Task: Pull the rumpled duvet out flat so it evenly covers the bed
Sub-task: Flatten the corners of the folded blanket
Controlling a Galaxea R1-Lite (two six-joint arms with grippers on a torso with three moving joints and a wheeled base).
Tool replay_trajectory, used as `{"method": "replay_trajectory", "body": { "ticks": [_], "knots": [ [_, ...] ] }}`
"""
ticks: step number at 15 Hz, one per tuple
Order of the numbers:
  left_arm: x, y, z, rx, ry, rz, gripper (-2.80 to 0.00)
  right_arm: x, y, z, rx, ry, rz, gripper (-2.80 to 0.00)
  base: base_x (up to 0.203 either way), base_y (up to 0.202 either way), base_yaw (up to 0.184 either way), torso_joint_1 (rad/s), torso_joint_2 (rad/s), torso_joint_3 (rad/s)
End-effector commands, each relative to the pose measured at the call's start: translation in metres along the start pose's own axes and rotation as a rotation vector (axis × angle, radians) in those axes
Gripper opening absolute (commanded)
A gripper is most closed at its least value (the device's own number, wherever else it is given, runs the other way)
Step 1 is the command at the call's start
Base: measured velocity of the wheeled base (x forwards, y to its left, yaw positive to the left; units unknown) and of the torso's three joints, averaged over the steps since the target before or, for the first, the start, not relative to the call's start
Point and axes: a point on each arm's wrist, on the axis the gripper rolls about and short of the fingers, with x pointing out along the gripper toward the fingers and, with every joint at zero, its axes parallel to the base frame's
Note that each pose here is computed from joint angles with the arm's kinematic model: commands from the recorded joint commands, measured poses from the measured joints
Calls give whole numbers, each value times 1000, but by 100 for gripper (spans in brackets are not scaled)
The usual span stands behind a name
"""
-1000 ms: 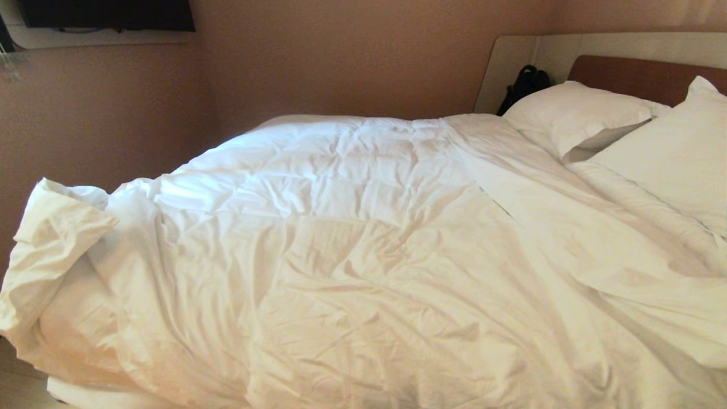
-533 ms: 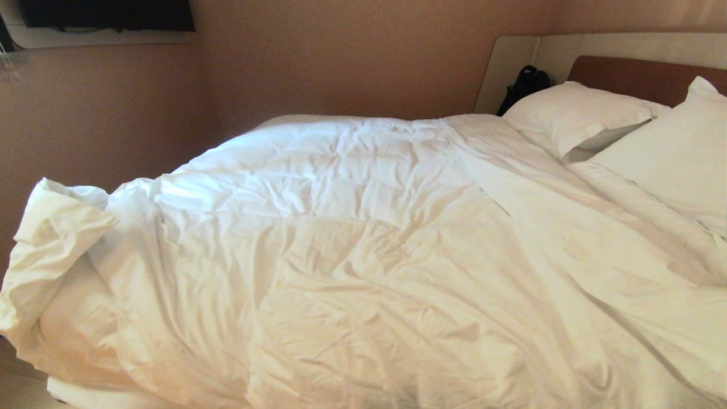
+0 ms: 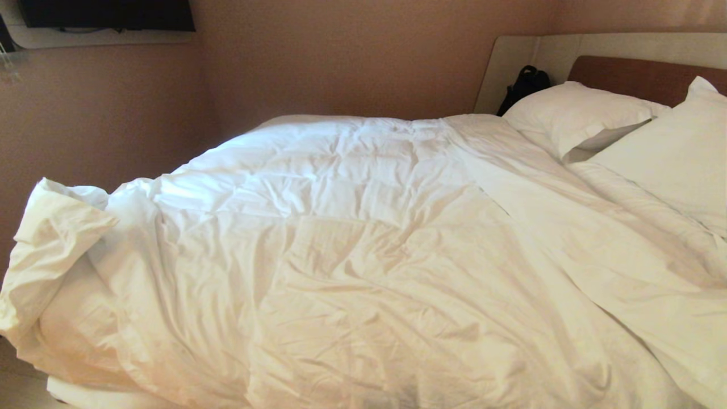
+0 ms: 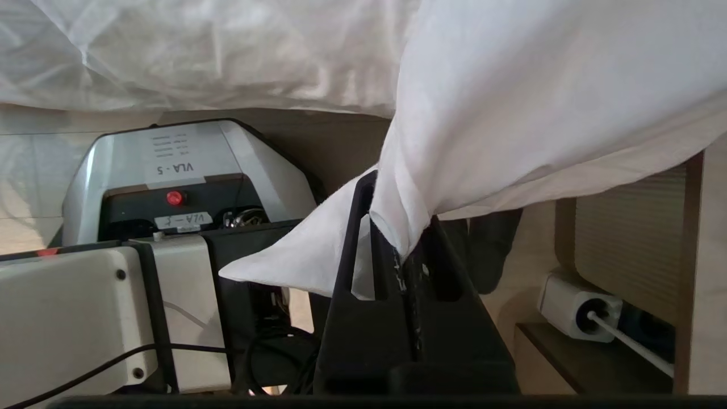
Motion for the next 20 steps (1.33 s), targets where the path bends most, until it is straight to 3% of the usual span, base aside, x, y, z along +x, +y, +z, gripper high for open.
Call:
{"method": "replay_trajectory", "body": {
  "ticks": [1,7,8,14,20],
  "knots": [
    [0,0,0,-1,0,1,-280,-1,5,-6,-14,-6,-7,-280,0,0,0,0,0,0],
    [0,0,0,-1,0,-1,-280,4,11,-20,-44,60,22,-280,0,0,0,0,0,0],
    [0,0,0,-1,0,1,-280,5,11,-23,-51,66,27,0,0,0,0,0,0,0],
    [0,0,0,-1,0,1,-280,2,13,-23,-61,40,31,0,0,0,0,0,0,0],
    [0,0,0,-1,0,-1,-280,-25,18,0,-88,-167,150,0,0,0,0,0,0,0]
  ]
}}
